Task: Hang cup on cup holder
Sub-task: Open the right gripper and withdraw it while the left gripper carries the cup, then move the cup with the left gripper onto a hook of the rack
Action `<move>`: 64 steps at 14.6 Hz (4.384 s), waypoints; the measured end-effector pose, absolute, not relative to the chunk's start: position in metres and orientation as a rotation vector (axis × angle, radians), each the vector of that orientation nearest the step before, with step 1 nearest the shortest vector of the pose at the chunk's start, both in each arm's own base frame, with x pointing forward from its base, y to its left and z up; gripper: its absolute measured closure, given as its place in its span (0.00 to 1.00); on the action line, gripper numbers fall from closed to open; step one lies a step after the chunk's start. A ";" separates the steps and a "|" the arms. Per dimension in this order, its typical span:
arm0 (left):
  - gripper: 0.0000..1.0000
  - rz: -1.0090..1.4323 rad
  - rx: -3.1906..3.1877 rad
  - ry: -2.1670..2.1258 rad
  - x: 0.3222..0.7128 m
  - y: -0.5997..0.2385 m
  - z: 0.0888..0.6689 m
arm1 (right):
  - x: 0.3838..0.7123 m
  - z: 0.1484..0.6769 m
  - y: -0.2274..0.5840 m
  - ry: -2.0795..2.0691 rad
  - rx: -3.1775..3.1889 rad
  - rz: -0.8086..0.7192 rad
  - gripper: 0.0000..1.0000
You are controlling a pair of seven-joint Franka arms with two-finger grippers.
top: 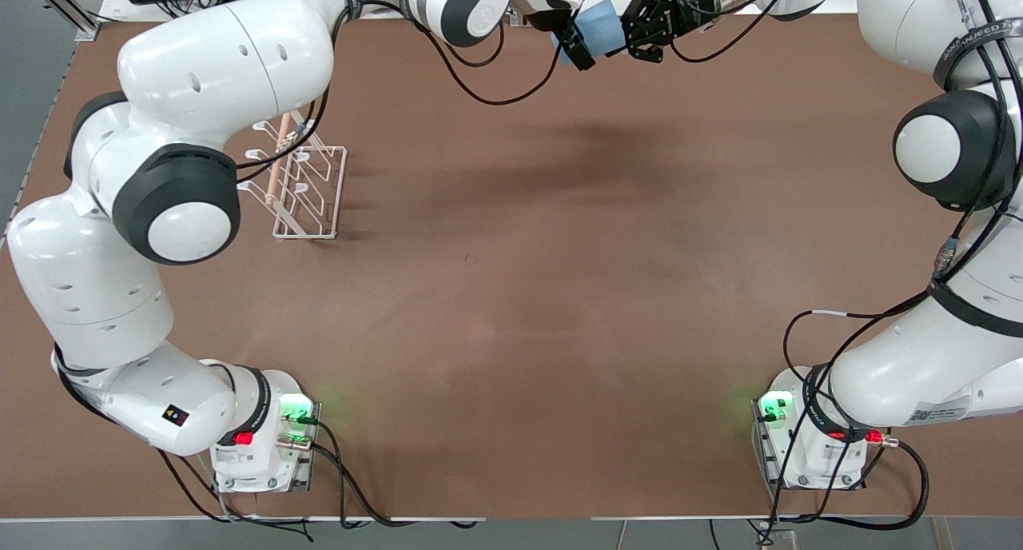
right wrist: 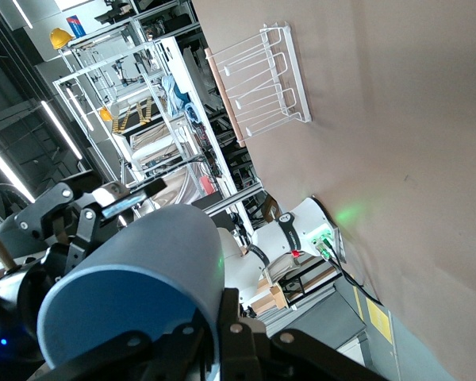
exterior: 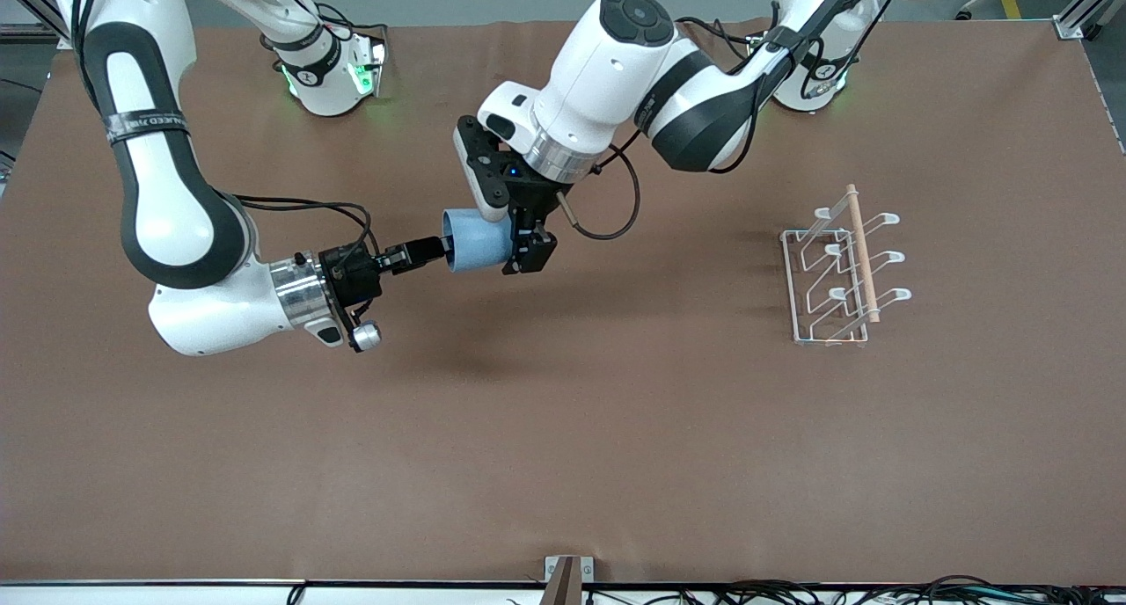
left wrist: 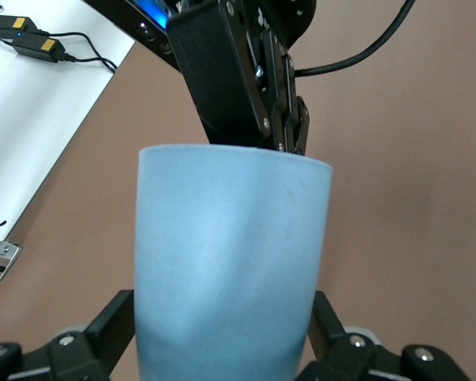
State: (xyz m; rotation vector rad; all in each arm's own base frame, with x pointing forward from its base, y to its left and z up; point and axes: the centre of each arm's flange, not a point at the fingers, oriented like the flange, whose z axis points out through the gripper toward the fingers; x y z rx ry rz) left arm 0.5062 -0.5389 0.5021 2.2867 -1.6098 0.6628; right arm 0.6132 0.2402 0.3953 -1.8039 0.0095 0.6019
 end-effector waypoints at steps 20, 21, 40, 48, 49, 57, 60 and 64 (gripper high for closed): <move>0.23 0.498 2.422 -1.818 0.521 -0.510 0.483 | 0.617 0.405 0.204 -0.002 -2.061 0.597 0.00; 0.23 0.455 2.439 -1.847 0.528 -0.500 0.480 | 0.619 0.409 0.191 -0.009 -2.137 0.568 0.00; 0.23 -1.103 2.768 -2.429 0.586 -0.268 0.435 | 0.592 0.627 0.041 -0.153 -3.110 -0.052 0.00; 0.23 -1.604 2.674 -2.610 0.566 -0.232 0.344 | 0.577 0.663 -0.008 -0.021 -3.123 -0.072 0.00; 0.23 -1.620 2.685 -2.602 0.563 -0.230 0.336 | 0.572 0.666 -0.009 -0.017 -3.123 -0.075 0.02; 0.23 -1.749 2.613 -2.581 0.554 -0.229 0.282 | 0.543 0.666 -0.005 -0.027 -3.125 -0.075 0.01; 0.23 -1.757 2.638 -2.561 0.552 -0.230 0.274 | 0.543 0.664 -0.005 -0.026 -3.125 -0.072 0.01; 0.23 -1.744 2.743 -2.503 0.547 -0.231 0.252 | 0.543 0.663 -0.005 -0.024 -3.125 -0.076 0.01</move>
